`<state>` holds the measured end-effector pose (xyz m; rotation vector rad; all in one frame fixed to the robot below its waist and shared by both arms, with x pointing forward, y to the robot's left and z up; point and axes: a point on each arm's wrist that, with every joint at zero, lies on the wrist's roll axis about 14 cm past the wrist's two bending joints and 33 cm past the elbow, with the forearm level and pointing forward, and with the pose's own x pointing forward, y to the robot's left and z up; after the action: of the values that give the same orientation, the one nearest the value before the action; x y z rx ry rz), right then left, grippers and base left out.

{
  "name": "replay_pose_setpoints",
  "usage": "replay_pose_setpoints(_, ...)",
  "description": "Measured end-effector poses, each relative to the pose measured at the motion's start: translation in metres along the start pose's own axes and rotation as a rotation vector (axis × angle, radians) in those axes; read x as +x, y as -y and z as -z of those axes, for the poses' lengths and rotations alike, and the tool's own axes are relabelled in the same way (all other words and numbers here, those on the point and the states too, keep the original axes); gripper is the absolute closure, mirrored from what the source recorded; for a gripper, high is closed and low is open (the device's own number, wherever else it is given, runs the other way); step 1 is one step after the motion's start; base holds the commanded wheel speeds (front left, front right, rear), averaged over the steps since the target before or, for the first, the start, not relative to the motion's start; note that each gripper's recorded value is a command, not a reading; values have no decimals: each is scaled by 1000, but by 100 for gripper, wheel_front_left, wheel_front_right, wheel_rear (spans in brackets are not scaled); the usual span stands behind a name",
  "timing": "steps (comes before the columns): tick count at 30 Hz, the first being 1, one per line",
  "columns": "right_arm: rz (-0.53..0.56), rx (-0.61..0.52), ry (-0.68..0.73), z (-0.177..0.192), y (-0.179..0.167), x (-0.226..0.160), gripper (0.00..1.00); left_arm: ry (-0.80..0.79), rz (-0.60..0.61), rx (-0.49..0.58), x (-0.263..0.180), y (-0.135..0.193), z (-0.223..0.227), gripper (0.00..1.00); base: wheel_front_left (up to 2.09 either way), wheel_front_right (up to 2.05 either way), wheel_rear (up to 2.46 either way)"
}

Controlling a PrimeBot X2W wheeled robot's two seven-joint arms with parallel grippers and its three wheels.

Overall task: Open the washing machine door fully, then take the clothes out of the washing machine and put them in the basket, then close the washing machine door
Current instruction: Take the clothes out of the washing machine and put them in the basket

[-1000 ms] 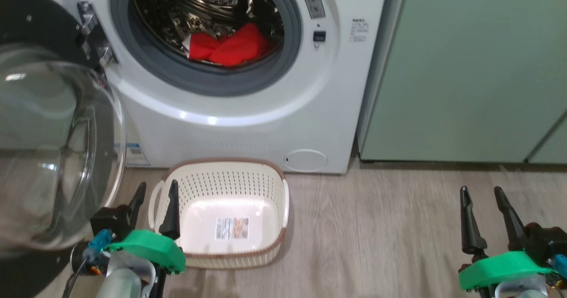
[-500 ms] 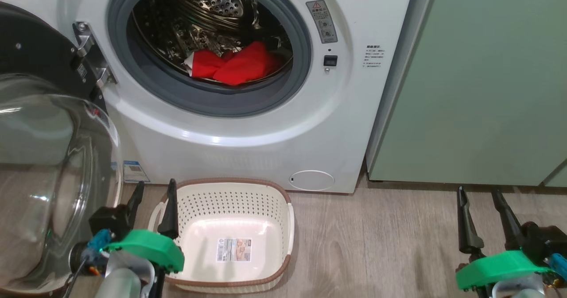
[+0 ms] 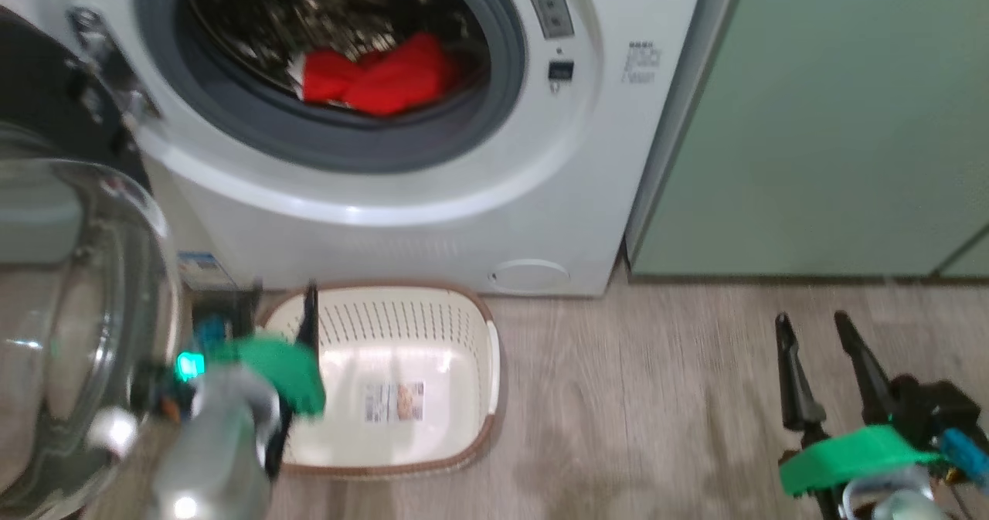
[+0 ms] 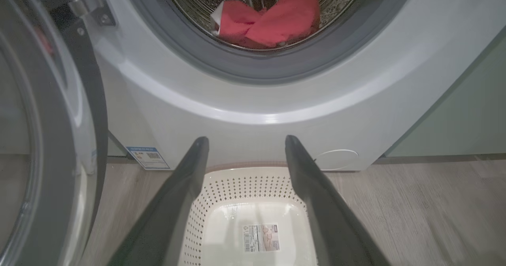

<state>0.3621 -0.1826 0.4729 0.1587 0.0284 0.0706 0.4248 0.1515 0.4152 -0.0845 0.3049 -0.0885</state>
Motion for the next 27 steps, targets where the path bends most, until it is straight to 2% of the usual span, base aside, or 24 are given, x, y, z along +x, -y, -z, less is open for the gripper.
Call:
replay_pose_setpoints(10,41,-16,-30,9,19,29,0,-193,60,35,93,17,-31,0,0,0,0)
replay_pose_setpoints(18,62,-39,-69,23,33,45,0,-250,101,18,158,37,-69,0,0,0,0)
replay_pose_setpoints(27,94,-68,-98,36,52,67,0,-351,93,39,212,39,-54,0,0,0,0)
